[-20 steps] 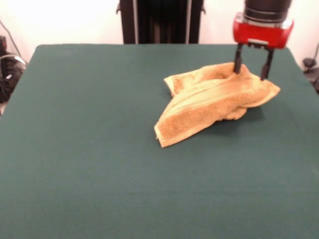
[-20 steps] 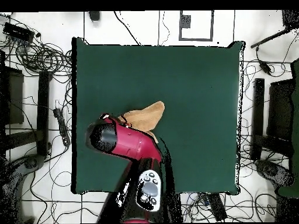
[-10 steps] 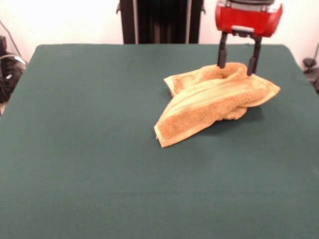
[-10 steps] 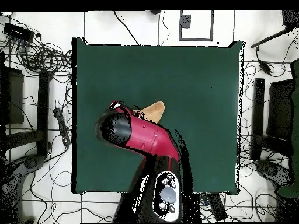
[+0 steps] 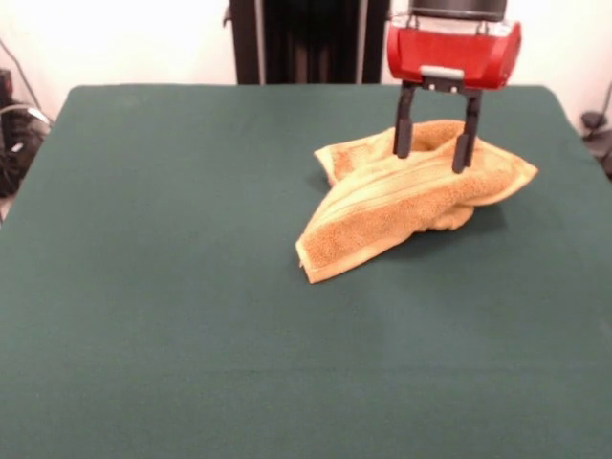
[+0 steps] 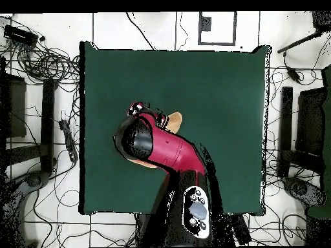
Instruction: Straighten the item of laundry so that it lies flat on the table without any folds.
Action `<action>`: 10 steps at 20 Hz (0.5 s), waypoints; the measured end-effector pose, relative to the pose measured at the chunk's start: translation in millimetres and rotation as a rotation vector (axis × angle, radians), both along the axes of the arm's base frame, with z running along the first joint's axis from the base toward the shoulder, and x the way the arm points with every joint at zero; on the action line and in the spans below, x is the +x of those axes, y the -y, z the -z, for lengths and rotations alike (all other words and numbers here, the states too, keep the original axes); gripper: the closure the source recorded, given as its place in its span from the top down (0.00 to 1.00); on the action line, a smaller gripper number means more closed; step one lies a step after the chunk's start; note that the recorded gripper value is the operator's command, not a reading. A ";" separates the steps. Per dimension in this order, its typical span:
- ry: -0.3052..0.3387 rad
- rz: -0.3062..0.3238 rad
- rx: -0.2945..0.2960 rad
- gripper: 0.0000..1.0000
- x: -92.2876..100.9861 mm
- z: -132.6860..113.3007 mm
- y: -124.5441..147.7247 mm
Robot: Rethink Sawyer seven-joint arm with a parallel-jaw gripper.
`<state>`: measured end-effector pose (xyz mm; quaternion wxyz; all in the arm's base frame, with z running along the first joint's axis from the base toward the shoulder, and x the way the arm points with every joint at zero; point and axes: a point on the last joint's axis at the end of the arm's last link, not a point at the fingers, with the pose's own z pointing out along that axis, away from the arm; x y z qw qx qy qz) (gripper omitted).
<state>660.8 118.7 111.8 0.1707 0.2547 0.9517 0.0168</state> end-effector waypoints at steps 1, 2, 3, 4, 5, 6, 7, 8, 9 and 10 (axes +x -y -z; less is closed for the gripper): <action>0.000 -0.001 0.000 1.00 -0.4 0.5 -0.8; -0.001 -0.001 0.000 1.00 -0.9 0.7 -0.9; -0.002 -0.001 0.000 1.00 -1.2 0.9 -0.9; -0.002 -0.001 0.000 1.00 -1.5 1.0 -0.9; -0.003 -0.001 0.000 1.00 -1.8 1.1 -1.0; -0.005 -0.001 0.001 1.00 -3.3 1.6 -1.7; -0.008 -0.001 0.001 1.00 -4.9 2.0 -2.5; -0.009 -0.001 0.002 1.00 -5.7 2.0 -3.3; -0.010 -0.002 0.002 1.00 -6.6 2.1 -4.1; -0.014 -0.004 0.003 1.00 -9.4 2.0 -6.4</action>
